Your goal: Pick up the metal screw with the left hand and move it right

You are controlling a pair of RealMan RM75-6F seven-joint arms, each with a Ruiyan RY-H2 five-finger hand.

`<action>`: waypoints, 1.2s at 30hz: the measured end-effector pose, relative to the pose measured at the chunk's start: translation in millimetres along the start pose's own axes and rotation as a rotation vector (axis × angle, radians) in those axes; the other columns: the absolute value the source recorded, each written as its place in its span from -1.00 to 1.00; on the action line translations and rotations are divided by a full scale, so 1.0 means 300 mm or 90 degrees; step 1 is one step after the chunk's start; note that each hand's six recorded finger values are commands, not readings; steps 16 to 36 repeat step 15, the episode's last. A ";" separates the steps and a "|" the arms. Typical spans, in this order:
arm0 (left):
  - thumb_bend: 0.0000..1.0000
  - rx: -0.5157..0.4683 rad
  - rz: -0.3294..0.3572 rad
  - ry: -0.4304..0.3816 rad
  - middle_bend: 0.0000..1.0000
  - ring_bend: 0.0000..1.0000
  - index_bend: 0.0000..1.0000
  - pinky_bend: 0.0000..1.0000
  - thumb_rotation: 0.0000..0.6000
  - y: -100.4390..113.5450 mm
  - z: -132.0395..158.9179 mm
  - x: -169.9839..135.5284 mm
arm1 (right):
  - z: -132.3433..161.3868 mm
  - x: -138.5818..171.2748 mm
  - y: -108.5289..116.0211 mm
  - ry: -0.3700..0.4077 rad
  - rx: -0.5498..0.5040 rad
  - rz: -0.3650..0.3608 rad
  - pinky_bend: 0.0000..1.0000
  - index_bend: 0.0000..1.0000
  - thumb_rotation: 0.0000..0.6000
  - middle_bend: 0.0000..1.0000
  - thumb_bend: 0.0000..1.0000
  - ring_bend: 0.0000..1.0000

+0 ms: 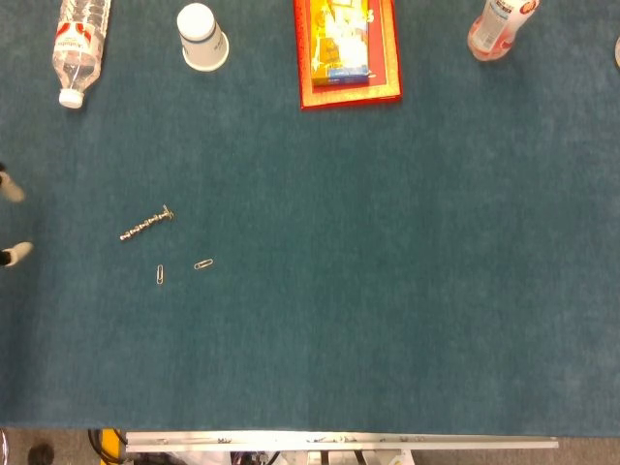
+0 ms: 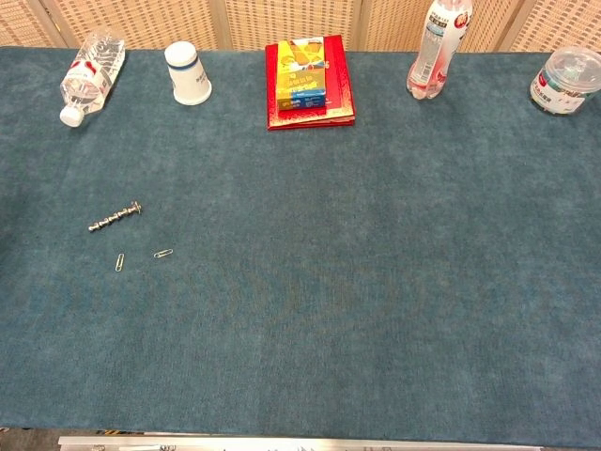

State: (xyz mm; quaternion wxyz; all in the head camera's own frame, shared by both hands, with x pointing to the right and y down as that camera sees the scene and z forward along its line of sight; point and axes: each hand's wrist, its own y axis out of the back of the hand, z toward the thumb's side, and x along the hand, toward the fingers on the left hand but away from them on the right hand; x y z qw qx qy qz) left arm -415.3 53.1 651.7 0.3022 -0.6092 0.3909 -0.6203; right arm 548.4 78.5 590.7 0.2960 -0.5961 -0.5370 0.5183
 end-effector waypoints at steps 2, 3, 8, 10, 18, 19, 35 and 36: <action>-0.73 -0.011 0.013 0.010 -0.59 -0.68 -0.20 -0.22 1.00 0.006 -0.019 -0.035 | 0.004 0.004 -0.002 -0.001 0.003 0.003 -0.44 -0.49 1.00 -0.72 -1.00 -0.87; -0.73 -0.017 0.020 0.014 -0.59 -0.68 -0.20 -0.22 1.00 0.009 -0.028 -0.058 | 0.005 0.006 -0.003 -0.002 0.004 0.004 -0.44 -0.49 1.00 -0.72 -1.00 -0.87; -0.73 -0.024 0.034 0.021 -0.59 -0.69 -0.18 -0.22 1.00 -0.004 -0.052 -0.149 | 0.007 0.016 -0.014 -0.008 0.001 0.012 -0.44 -0.49 1.00 -0.72 -1.00 -0.87; -0.73 -0.022 0.033 0.027 -0.59 -0.68 -0.18 -0.22 1.00 -0.014 -0.062 -0.177 | 0.009 0.020 -0.018 -0.011 -0.003 0.016 -0.44 -0.49 1.00 -0.72 -1.00 -0.87; -0.73 -0.020 0.026 0.041 -0.59 -0.69 -0.17 -0.22 1.00 -0.033 -0.089 -0.200 | 0.008 0.029 -0.026 -0.017 -0.003 0.021 -0.44 -0.49 1.00 -0.72 -1.00 -0.87; -0.73 -0.020 0.026 0.041 -0.59 -0.69 -0.17 -0.22 1.00 -0.033 -0.089 -0.200 | 0.008 0.029 -0.026 -0.017 -0.003 0.021 -0.44 -0.49 1.00 -0.72 -1.00 -0.87; -0.73 -0.020 0.026 0.041 -0.59 -0.69 -0.17 -0.22 1.00 -0.033 -0.089 -0.200 | 0.008 0.029 -0.026 -0.017 -0.003 0.021 -0.44 -0.49 1.00 -0.72 -1.00 -0.87; -0.73 -0.020 0.026 0.041 -0.59 -0.69 -0.17 -0.22 1.00 -0.033 -0.089 -0.200 | 0.008 0.029 -0.026 -0.017 -0.003 0.021 -0.44 -0.49 1.00 -0.72 -1.00 -0.87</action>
